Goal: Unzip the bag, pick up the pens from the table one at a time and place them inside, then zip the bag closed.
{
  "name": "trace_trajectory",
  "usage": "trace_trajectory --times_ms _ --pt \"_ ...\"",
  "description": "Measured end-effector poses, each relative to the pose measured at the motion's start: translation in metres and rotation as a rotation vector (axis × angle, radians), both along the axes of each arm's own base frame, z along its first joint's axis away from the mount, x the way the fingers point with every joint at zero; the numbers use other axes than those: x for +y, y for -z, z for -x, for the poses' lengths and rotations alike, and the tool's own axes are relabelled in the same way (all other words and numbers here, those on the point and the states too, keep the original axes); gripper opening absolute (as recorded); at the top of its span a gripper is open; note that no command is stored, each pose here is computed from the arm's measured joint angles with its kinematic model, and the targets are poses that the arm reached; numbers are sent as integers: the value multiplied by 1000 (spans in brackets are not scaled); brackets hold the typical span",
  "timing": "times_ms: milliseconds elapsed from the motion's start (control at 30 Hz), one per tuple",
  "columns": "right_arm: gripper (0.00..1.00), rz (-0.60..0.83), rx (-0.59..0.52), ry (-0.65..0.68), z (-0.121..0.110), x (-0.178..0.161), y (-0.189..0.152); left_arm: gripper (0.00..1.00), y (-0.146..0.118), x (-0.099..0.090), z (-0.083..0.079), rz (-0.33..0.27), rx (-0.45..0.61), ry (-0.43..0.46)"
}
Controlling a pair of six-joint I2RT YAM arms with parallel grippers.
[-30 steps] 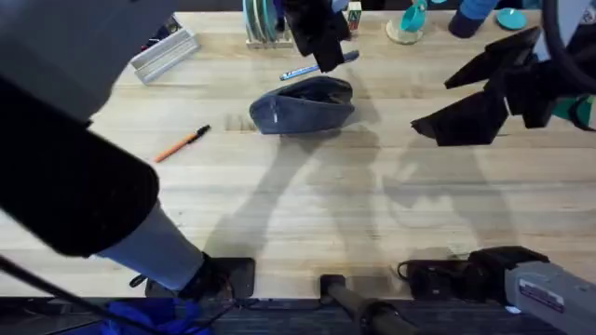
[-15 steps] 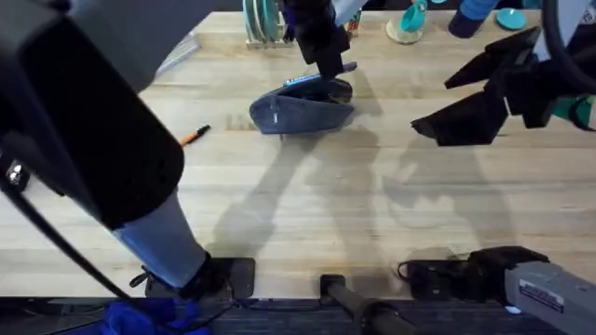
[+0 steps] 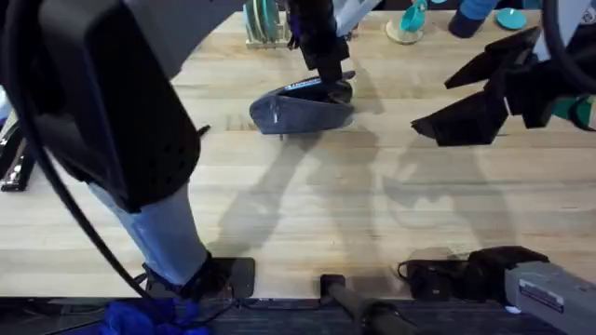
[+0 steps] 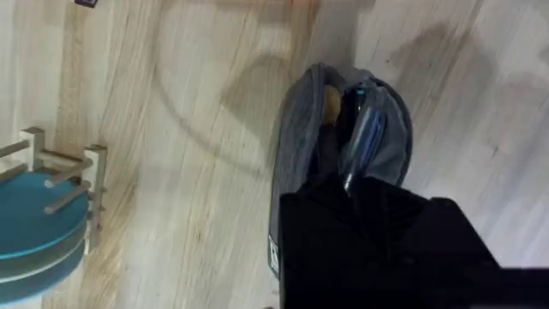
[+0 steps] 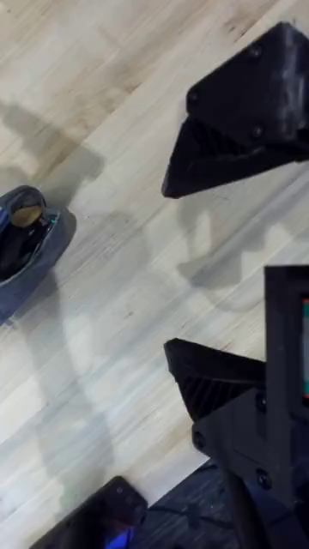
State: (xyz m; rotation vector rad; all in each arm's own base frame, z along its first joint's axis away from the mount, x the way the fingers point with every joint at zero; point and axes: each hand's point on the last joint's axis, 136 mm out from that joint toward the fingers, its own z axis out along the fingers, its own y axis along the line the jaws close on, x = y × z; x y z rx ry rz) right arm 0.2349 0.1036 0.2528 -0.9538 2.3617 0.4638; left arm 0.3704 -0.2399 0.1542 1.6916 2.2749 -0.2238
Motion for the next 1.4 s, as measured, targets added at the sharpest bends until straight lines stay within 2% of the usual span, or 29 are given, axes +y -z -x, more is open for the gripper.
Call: trace_trajectory --times_ms 133,167,400,767,800,933,967,1033,1067,1133,1400 --pt "997 0 0 0 0 0 0 40 13 -1 -1 -15 27 1" --pt "997 0 0 0 0 0 0 40 24 -1 -2 -27 49 1" --pt "997 0 0 0 0 0 0 40 42 -1 -2 -48 88 1" --pt "997 0 0 0 0 0 0 42 47 -1 -1 -56 101 1" --pt "997 0 0 0 0 0 0 75 47 -1 -1 -57 101 4" --pt "997 0 0 0 0 0 0 383 47 -1 -1 -56 100 5" --pt "997 0 0 0 0 0 0 504 47 -1 -1 -57 99 8" --pt "997 0 0 0 0 0 0 832 47 0 -1 -58 99 8" --pt "997 0 0 0 0 0 0 947 47 0 -1 -58 99 6" --pt "997 0 0 0 0 0 0 990 47 0 -1 -59 98 7" --pt "998 0 0 0 0 0 0 995 47 0 -1 -59 98 7"
